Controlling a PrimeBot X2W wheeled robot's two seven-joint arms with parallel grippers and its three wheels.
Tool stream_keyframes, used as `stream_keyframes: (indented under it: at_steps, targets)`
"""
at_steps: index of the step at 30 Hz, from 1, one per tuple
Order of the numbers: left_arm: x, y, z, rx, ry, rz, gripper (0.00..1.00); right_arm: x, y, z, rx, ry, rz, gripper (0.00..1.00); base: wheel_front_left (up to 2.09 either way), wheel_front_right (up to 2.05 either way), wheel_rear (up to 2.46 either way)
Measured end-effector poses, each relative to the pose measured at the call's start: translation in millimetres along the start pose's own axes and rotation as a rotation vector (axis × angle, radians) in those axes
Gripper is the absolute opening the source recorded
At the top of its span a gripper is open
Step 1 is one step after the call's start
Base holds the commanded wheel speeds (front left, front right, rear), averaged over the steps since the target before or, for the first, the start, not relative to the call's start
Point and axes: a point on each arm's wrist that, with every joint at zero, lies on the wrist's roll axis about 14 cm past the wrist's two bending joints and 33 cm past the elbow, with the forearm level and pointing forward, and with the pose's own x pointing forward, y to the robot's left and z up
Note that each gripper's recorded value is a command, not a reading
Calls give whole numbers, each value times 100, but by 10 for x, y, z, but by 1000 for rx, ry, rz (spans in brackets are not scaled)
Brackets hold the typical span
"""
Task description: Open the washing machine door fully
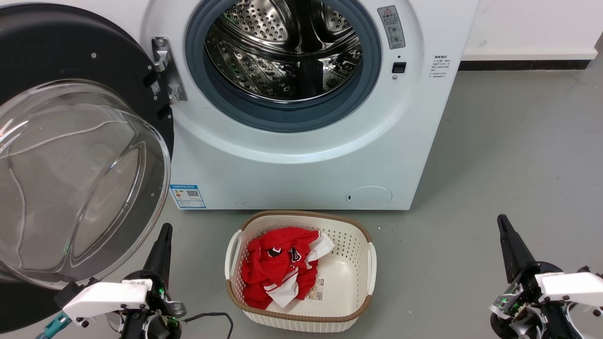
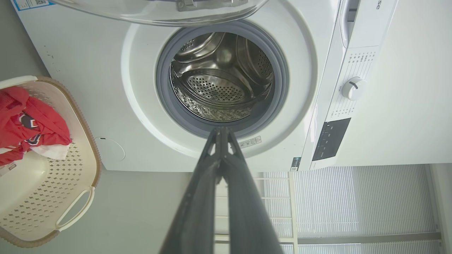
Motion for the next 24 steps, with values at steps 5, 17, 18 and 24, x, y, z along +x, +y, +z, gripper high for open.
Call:
stream_keyframes:
  at_steps: [5,17,18,24]
  targets:
    - [2,-6,5,-36,0,-7,0,23,25,6,34,0,8,0,0,0,0]
    - [7,-14,13,-55,-2,-12,0,19,12,11,54,-1,5,0,0,0,0]
    - [7,-14,13,-55,-2,-12,0,19,12,12,54,-1,5,0,0,0,0]
    - [7,-14,13,-55,-2,-12,0,19,12,12,55,-2,5,0,0,0,0]
